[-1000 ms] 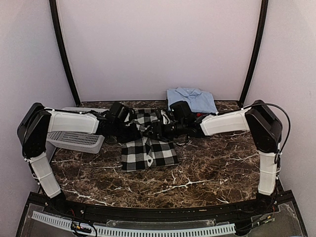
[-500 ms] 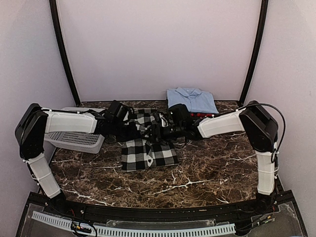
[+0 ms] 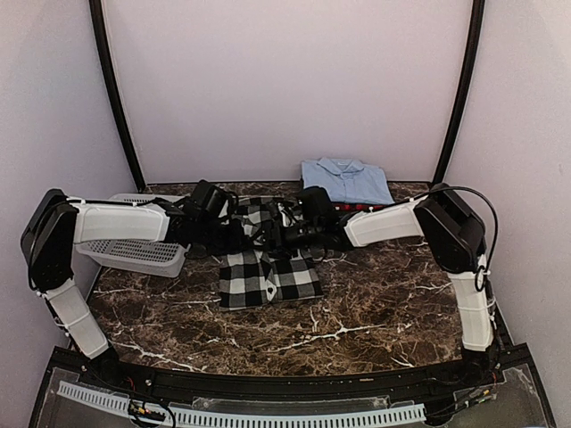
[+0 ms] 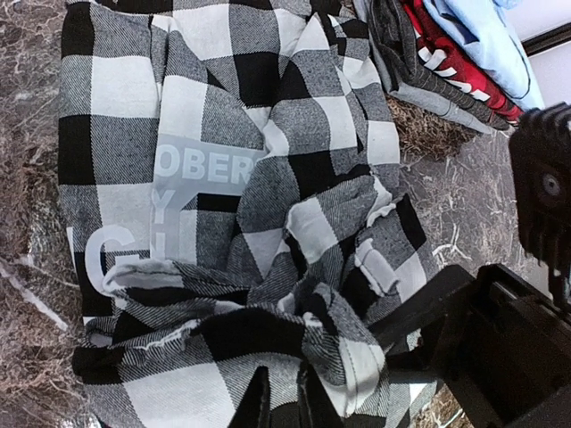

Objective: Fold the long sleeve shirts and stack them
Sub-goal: Fold the rectangle-folded shirt at the center of the board, then smooth out the 2/3-rectangle-folded shirt at the center of the board.

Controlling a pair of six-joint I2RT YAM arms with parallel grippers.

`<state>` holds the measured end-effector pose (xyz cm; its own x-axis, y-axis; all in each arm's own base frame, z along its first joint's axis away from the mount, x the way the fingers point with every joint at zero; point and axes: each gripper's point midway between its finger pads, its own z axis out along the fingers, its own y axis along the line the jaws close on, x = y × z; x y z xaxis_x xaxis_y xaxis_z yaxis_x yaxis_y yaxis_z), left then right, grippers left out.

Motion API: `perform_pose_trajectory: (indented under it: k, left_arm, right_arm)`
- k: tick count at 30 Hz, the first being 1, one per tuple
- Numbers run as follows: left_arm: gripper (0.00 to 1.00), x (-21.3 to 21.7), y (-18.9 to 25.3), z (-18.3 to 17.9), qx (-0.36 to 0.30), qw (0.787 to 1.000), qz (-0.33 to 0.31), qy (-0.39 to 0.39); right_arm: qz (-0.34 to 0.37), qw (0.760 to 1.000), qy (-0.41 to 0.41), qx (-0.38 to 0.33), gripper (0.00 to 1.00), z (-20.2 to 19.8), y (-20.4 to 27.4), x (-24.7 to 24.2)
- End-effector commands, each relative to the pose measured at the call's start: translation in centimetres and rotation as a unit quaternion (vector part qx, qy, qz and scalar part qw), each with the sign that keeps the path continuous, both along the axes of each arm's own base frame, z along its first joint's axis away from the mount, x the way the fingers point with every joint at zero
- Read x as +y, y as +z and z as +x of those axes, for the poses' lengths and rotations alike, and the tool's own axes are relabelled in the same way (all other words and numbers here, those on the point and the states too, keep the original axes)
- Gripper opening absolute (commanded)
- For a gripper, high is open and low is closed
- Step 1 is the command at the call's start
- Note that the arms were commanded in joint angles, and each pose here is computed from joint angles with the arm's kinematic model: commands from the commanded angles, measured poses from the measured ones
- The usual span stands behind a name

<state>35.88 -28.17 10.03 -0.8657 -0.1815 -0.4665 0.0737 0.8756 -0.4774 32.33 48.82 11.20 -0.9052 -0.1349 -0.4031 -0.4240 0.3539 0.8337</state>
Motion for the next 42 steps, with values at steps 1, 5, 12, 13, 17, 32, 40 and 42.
perform_pose_trajectory:
  k: [1,5,12,13,17,32,40,42]
  left_arm:
    - [0.11,1.2,1.4,-0.7,-0.005,1.000,-0.002,0.012]
    - [0.10,1.3,1.3,-1.0,-0.003,1.000,-0.003,0.010]
    - [0.11,1.0,0.8,-1.2,0.004,1.000,-0.007,0.005]
    - [0.11,0.9,0.7,-1.1,0.005,1.000,-0.008,0.003]
    - [0.11,-0.3,0.8,-0.3,0.000,1.000,-0.021,-0.009]
    - [0.11,-2.7,-4.0,5.7,0.023,1.000,-0.012,-0.007]
    - [0.12,-2.4,-3.9,6.2,0.029,1.000,0.003,-0.004]
    - [0.13,-2.3,-2.5,6.4,0.013,1.000,0.003,-0.005]
  right_arm:
    - [0.014,1.000,0.005,-0.018,0.65,1.7,0.8,0.9]
    - [0.016,1.000,0.003,-0.020,0.65,3.3,0.5,1.0]
    - [0.029,0.999,0.007,-0.017,0.65,4.9,0.1,1.0]
    - [0.030,0.999,0.005,-0.019,0.65,5.1,0.2,0.9]
    - [0.024,0.999,-0.019,-0.038,0.65,7.0,1.6,-0.3]
    - [-0.064,0.989,-0.096,-0.097,0.58,8.5,3.7,-6.1]
    - [-0.082,0.990,-0.068,-0.088,0.47,6.0,1.6,-5.9]
    - [-0.081,0.991,-0.054,-0.091,0.45,5.2,1.6,-4.9]
